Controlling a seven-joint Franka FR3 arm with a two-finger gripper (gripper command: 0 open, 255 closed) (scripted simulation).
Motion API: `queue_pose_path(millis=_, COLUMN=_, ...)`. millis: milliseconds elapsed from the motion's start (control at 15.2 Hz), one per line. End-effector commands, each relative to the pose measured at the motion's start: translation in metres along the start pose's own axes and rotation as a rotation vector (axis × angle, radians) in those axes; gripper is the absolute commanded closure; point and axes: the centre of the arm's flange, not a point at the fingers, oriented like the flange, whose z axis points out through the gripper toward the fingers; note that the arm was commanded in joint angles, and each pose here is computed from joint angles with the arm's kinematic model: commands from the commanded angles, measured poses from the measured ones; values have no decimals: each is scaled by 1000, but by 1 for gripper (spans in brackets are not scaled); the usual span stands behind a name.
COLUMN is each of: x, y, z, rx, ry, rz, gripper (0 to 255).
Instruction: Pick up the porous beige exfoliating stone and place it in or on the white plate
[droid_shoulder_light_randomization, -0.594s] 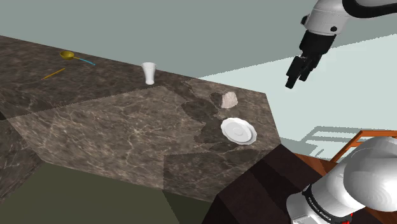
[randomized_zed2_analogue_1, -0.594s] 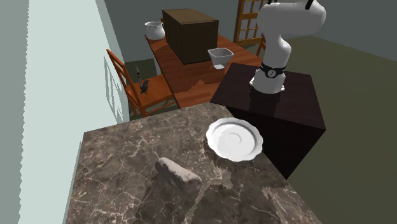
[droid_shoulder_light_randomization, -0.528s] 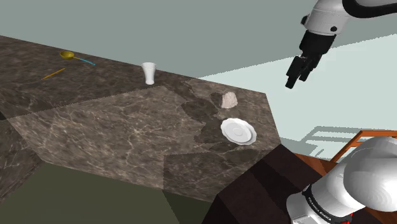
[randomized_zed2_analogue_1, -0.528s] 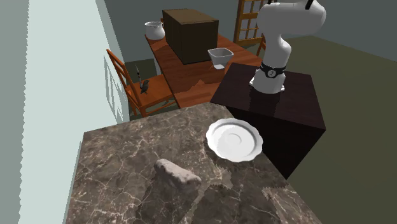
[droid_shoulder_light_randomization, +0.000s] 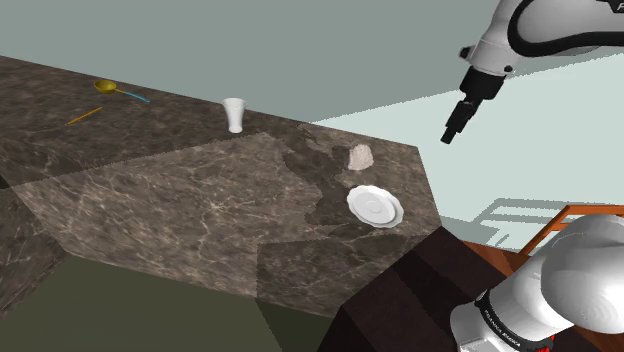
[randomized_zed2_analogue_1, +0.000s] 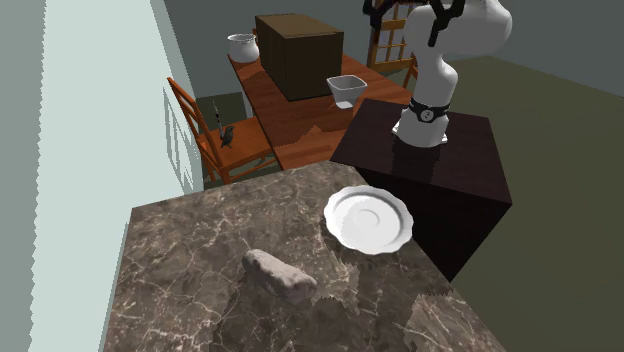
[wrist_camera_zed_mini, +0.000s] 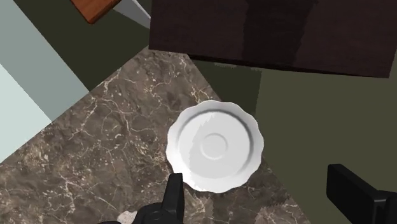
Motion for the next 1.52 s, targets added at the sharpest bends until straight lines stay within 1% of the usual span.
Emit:
queue_pose_path(millis=0, x=4, y=27, z=14, rx=19, ry=20, rz=-57, gripper=0)
queue_pose_path(millis=330, x=29, y=81, z=51, rx=70, ry=64, rz=-189, gripper=0)
queue_pose_path(millis=726, x=69, y=138, z=99, rx=131, ry=117, rz=-347, gripper=0)
queue_pose_path(millis=1122, x=120, y=185, z=146, rx=192, ry=170, rz=-505, gripper=0)
queue_pose_path(millis=1452, x=170, y=215, z=186, rx=243, ry=215, rz=-637, gripper=0)
